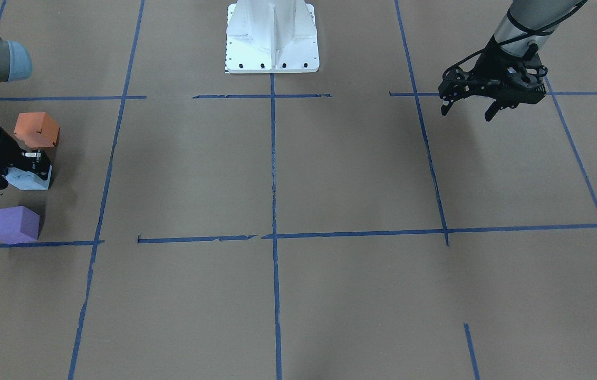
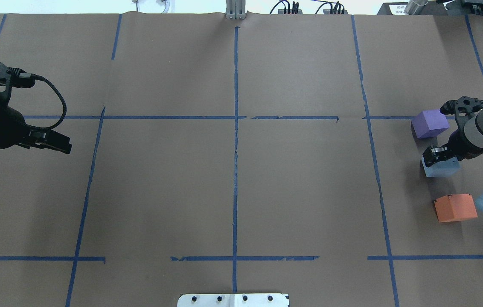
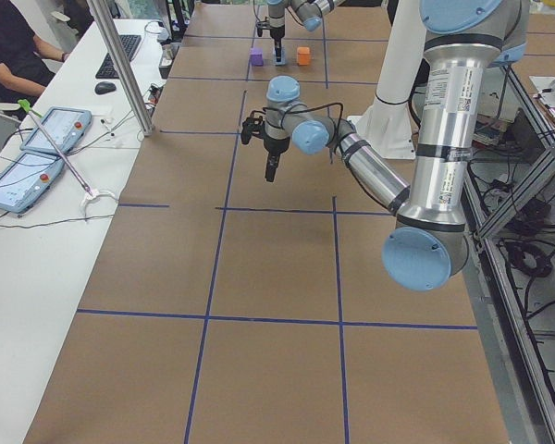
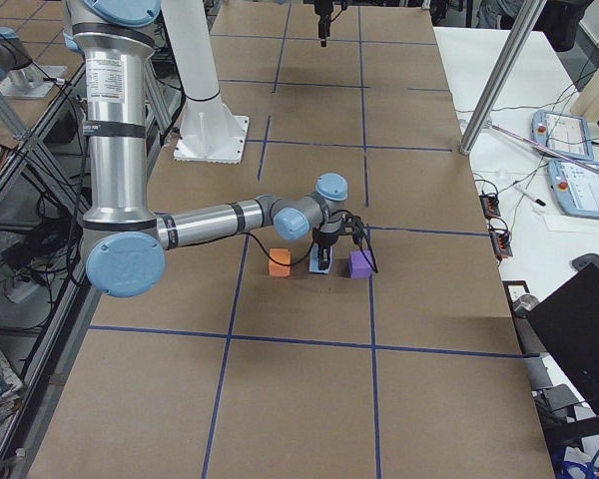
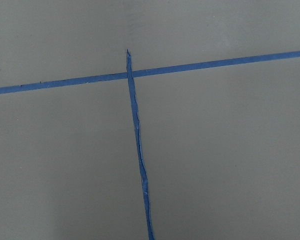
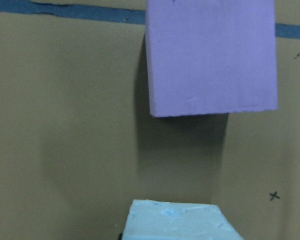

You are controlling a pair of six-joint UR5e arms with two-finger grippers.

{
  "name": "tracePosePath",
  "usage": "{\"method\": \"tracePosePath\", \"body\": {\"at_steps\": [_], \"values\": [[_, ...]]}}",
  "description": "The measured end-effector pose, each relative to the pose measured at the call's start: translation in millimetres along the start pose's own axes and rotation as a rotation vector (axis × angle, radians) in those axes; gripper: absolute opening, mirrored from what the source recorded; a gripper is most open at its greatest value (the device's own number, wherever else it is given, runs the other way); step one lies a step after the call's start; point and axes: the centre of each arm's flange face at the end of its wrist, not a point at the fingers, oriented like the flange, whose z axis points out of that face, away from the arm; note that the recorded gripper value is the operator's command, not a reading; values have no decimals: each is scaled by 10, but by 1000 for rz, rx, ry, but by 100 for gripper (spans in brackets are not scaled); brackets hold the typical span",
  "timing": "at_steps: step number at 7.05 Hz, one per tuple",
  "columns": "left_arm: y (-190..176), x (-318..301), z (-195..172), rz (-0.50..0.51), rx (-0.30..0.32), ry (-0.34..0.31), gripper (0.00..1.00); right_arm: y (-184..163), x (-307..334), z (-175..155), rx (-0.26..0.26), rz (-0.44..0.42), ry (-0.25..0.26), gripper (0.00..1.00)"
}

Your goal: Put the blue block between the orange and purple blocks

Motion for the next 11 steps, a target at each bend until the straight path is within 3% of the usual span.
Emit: {"method": "tracePosePath", "body": {"at_steps": [3,7,11], "values": [[-5,9,-5,1,1,1,100,-8,19,7,12,1,16,100],[-7,16,-12,0,3,1,100,-2,-2,-61,25,-3,14,100],[26,-225,37,33,-14,-30,100,164,534,-857,104,42,-45,100]]}}
